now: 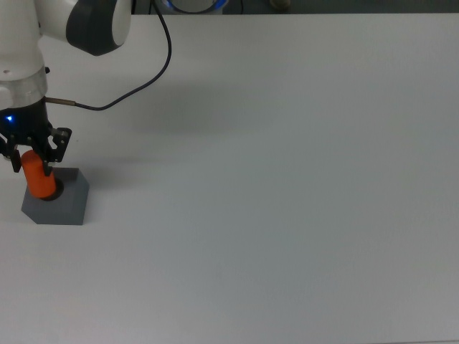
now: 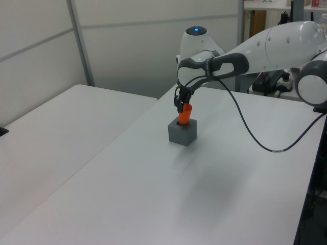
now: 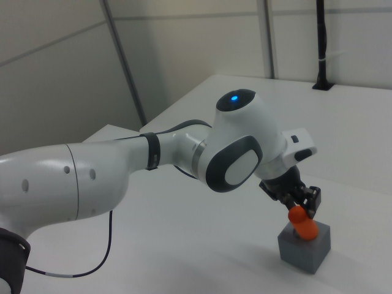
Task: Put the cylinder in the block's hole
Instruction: 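Lower the orange cylinder into the hole of the grey block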
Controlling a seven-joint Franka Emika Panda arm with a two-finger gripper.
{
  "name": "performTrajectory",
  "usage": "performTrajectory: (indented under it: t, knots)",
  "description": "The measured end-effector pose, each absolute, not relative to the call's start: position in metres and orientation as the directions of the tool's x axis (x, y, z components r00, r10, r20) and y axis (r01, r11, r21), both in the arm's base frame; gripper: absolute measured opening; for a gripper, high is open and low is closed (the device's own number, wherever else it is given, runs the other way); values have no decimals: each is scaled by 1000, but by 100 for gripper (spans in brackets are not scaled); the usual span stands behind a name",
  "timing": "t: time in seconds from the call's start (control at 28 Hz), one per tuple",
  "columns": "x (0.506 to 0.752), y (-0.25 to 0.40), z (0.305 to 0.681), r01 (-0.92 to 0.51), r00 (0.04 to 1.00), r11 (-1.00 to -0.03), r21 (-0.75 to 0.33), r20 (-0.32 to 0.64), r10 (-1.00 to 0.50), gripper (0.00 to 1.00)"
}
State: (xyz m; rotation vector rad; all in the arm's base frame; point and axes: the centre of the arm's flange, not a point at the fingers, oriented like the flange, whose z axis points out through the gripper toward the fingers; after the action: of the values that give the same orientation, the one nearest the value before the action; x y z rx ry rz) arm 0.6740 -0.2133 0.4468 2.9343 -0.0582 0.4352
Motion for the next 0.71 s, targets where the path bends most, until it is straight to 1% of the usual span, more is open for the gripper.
performTrajectory:
  t: [0.46, 0.71]
  knots:
    - [675, -210, 446, -46, 960, -981, 189, 281, 9, 49]
    - [673, -206, 434, -38, 965, -982, 184, 261, 12, 49]
